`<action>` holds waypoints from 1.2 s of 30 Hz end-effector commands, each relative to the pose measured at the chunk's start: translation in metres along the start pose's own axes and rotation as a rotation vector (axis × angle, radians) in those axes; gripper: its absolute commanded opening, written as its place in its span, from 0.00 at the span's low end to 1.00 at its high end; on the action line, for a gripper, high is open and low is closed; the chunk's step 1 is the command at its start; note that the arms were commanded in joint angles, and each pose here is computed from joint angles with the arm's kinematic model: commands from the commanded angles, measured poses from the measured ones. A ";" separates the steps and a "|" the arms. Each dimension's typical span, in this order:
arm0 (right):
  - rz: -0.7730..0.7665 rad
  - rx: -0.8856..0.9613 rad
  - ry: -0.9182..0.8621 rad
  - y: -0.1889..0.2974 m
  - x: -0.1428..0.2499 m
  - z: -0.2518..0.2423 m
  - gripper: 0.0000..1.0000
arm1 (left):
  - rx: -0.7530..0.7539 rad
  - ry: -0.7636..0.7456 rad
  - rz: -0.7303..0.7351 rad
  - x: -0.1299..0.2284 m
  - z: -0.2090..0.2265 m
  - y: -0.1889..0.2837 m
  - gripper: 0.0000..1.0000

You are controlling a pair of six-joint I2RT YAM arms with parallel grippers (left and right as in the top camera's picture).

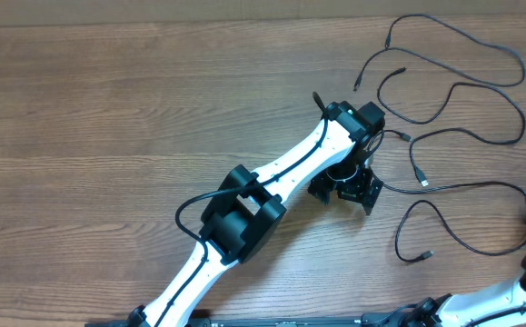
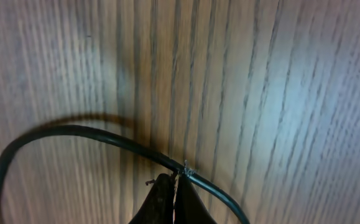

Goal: Untangle cables

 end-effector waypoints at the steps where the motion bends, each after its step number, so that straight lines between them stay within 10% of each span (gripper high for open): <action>1: 0.023 0.044 0.006 -0.019 0.003 0.000 0.04 | 0.042 -0.078 0.008 -0.001 -0.005 0.000 0.95; 15: 0.073 0.073 0.014 -0.048 0.004 0.003 0.04 | 0.446 -0.398 0.026 0.002 -0.027 0.043 0.79; 24: 0.082 0.041 0.012 -0.018 -0.014 0.012 0.04 | 0.233 -0.430 -0.074 0.016 -0.071 0.038 0.75; 36: 0.079 -0.188 -0.012 0.123 -0.048 0.030 0.04 | 0.047 -0.333 -0.206 0.012 -0.091 0.005 0.23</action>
Point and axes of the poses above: each gripper's point midway between its finger pads, its own y axis back along the fingers, its own z axis along the line the jaws close on, x = y × z, the point moved 10 cm from there along y, back along the fingers, and after that the axes turned 4 degrees about y, right-handed, at the moved point
